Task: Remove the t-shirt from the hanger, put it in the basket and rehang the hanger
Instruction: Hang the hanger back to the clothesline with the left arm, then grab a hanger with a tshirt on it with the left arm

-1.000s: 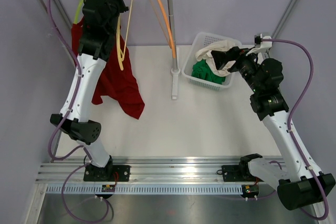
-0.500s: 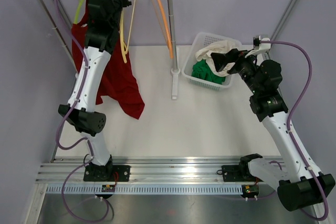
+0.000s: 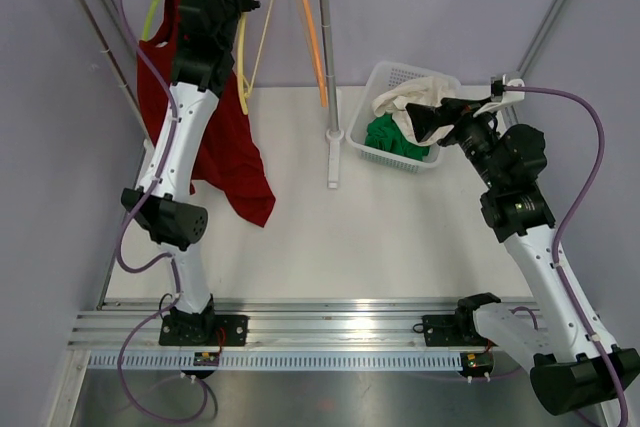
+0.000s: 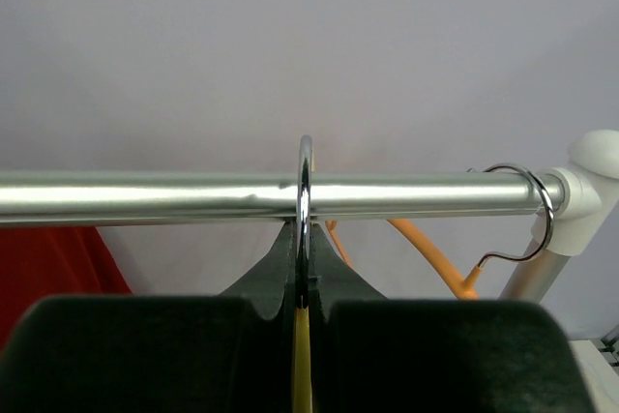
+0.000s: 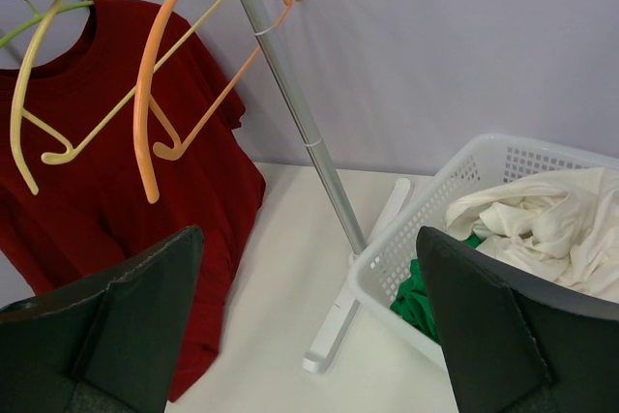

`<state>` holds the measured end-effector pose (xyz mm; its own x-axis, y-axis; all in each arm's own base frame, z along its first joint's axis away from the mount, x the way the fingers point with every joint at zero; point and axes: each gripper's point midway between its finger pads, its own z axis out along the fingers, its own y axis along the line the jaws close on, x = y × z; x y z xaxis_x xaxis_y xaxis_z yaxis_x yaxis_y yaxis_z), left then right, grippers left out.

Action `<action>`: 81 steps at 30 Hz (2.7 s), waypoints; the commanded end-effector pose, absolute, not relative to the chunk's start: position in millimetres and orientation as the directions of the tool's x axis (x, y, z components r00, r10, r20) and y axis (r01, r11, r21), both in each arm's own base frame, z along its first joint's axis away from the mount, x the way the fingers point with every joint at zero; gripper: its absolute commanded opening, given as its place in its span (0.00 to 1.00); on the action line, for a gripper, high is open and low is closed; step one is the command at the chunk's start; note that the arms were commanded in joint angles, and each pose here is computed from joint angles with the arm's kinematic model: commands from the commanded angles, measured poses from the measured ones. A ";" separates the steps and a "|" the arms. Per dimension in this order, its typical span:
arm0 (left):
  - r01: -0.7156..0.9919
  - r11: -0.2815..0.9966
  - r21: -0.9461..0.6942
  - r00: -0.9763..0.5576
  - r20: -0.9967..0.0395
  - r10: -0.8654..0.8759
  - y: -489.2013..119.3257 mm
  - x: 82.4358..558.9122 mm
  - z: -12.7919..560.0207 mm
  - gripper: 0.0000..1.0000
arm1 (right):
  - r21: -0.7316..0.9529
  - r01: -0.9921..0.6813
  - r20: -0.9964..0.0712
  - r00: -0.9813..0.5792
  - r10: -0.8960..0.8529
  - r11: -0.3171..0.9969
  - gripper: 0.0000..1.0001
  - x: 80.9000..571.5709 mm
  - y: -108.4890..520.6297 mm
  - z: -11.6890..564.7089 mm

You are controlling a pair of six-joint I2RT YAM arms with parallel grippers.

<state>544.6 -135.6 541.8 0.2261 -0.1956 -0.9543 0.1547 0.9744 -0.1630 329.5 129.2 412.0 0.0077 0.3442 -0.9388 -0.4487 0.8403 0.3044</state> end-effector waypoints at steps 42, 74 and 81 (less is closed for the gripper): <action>0.298 0.931 -0.210 0.260 -0.921 -0.291 -140.6 480.3 569.6 0.54 | 0.279 -0.484 -0.934 0.062 0.351 0.829 0.99 321.9 131.5 425.1; -0.002 0.995 -0.102 0.175 -0.979 -0.100 -60.5 390.9 533.6 0.99 | 0.293 -0.588 -0.927 0.019 0.375 0.754 0.99 313.0 151.6 407.9; -0.149 0.985 -0.091 0.123 -0.990 -0.072 -21.9 401.0 525.3 0.99 | 0.298 -0.589 -0.929 0.000 0.369 0.751 1.00 320.1 154.6 404.3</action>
